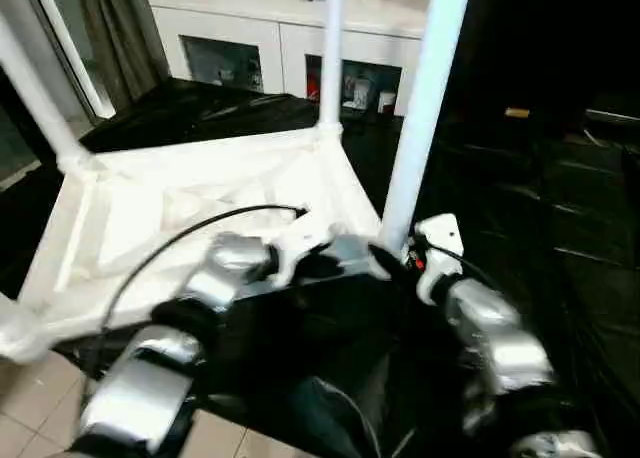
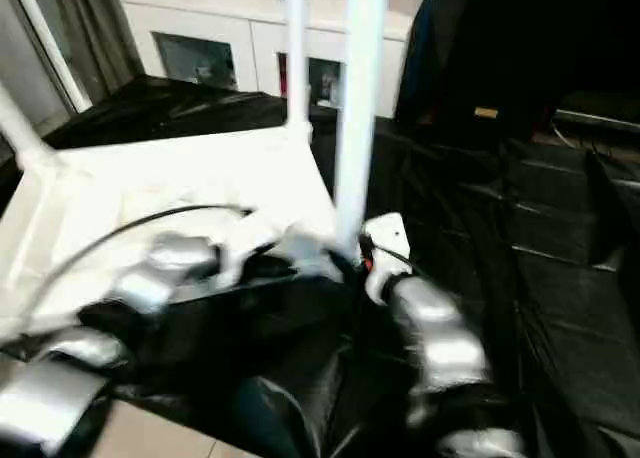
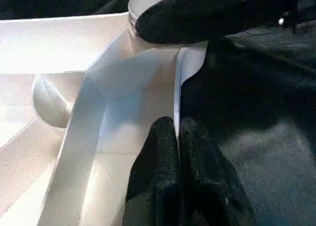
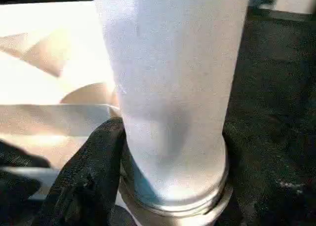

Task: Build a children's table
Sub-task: Rotate leg to tighten

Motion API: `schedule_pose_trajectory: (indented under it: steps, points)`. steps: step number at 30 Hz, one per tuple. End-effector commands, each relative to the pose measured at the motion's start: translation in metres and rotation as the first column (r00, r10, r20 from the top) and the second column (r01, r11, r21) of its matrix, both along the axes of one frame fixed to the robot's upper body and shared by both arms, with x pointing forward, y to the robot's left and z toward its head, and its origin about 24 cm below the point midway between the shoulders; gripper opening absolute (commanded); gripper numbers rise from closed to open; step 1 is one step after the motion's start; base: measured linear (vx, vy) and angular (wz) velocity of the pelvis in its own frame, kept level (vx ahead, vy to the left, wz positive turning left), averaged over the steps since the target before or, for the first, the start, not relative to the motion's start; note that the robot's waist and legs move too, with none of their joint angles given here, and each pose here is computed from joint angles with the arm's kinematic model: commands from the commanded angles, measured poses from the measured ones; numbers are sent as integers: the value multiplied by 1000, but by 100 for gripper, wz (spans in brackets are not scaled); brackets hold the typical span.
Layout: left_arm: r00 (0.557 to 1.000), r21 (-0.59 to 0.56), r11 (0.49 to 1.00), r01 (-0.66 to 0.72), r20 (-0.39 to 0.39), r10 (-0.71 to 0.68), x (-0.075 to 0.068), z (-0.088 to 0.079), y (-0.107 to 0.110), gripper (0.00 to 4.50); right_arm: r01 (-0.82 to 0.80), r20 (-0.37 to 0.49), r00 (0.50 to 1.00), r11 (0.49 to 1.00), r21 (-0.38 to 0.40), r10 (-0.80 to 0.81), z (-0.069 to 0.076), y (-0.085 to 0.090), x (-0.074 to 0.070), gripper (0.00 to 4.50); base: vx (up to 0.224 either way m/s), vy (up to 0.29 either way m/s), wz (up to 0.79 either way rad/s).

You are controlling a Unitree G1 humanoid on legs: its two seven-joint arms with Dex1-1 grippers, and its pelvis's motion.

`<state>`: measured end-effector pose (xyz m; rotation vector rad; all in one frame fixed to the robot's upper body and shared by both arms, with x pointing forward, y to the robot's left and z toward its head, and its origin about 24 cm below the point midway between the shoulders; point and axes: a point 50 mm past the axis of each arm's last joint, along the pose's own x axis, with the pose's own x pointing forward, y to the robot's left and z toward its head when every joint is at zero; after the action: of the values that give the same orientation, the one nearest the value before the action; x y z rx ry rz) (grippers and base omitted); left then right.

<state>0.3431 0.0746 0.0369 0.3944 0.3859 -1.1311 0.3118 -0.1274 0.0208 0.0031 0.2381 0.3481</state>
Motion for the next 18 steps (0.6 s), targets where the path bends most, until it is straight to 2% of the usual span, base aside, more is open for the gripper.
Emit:
schedule_pose_trajectory:
  steps: [1,2,3,5,7,8,9,12,13,14,15,17,18]
  points:
    - [992,25,991,-129,16,129,3,-8,-6,0,-52,-109,993,998,-34,48,-26,22,-14,267,0,0,0]
    - [993,24,993,-115,20,114,2,-7,-11,0,-48,-104,994,998,-32,44,-26,24,-13,267,0,0,0]
    - [995,21,995,-97,25,96,2,-7,-15,0,-40,-97,995,999,-24,37,-25,24,-12,302,0,0,0]
    - [997,18,997,-69,30,68,0,-7,-17,0,-31,-90,995,999,13,32,-24,22,-11,338,0,0,0]
    - [999,17,999,-31,30,30,-1,-7,-15,0,-41,-68,997,997,63,45,-18,17,-10,345,0,0,0]
    - [999,17,999,-29,30,28,-2,-7,-15,0,-43,-66,997,997,65,47,-18,17,-10,371,0,0,0]
    - [1000,16,1000,5,28,-6,-3,-8,-11,0,-91,-34,995,993,79,94,-12,13,-10,380,0,0,0]
    - [998,23,998,50,27,-51,-5,-8,-5,0,-223,-13,974,974,42,224,-4,8,-13,403,0,0,0]
    - [998,23,998,50,27,-51,-5,-8,-5,0,-223,-13,974,974,42,224,-4,8,-13,403,0,0,0]
    - [997,27,997,77,8,-77,-7,-9,0,0,-321,-8,947,947,11,321,1,3,-16,403,0,0,0]
    - [991,26,990,135,-3,-135,-10,-9,7,0,-442,-15,897,897,-16,442,7,-6,-23,403,0,0,0]
    - [989,24,989,149,-8,-149,-11,-9,8,0,-468,-18,884,884,-22,467,9,-9,-24,403,0,0,0]
    - [983,29,983,183,-19,-183,-13,-8,12,0,-516,-24,857,856,-34,515,14,-16,-27,403,0,0,0]
